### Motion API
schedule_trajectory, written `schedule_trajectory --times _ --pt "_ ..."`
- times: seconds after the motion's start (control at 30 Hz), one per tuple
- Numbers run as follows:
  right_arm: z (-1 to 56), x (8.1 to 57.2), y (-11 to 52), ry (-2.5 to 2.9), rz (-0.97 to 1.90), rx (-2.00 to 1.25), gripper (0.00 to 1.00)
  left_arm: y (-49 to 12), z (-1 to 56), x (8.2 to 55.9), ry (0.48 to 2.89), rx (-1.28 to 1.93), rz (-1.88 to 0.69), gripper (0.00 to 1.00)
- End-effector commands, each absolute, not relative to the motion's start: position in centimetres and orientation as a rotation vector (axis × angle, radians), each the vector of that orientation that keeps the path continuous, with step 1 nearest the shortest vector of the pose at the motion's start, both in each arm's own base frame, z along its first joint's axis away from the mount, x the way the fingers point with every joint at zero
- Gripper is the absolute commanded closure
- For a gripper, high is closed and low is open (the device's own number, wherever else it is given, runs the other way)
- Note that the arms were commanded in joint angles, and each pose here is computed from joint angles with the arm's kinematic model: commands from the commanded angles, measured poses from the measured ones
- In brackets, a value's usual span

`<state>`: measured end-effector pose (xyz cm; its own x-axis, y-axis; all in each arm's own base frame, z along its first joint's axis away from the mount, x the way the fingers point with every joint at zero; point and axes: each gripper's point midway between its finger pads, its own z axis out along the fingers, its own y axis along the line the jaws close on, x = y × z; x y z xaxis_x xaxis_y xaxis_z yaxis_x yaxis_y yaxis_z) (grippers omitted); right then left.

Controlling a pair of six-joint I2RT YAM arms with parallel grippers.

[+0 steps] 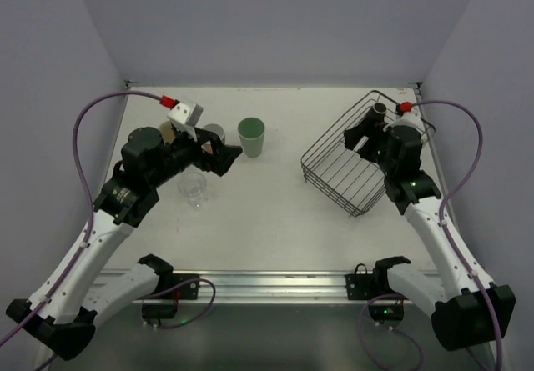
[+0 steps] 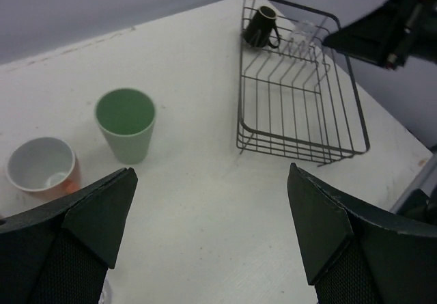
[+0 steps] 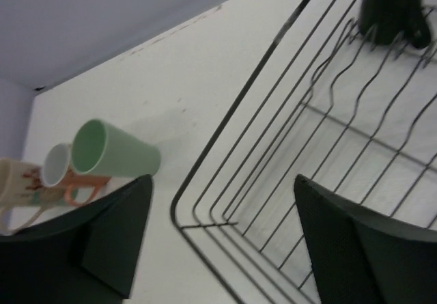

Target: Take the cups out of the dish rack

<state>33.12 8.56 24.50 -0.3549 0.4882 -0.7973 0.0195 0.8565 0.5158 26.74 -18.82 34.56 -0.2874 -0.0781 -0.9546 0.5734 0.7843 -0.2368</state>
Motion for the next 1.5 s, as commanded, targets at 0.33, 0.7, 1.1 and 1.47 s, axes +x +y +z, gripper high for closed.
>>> schedule_trajectory --times 0.33,0.7,1.1,1.47 --pt "23.3 48.0 -2.0 1.934 -0.024 0.572 0.42 -20.3 31.7 21.5 1.552 0.536 -0.839 0.0" --pt "18.7 53.7 -6.1 2.057 -0.032 0.592 0.28 -20.5 31.0 21.6 1.586 0.537 -0.787 0.0" --pt "15.2 56.2 -5.9 2.16 -0.017 0.561 0.22 -20.6 30.3 22.2 1.606 0.536 -0.77 0.0" --pt "12.2 56.3 -6.3 2.226 -0.046 0.573 0.3 -20.7 30.2 22.2 1.61 0.542 -0.772 0.0"
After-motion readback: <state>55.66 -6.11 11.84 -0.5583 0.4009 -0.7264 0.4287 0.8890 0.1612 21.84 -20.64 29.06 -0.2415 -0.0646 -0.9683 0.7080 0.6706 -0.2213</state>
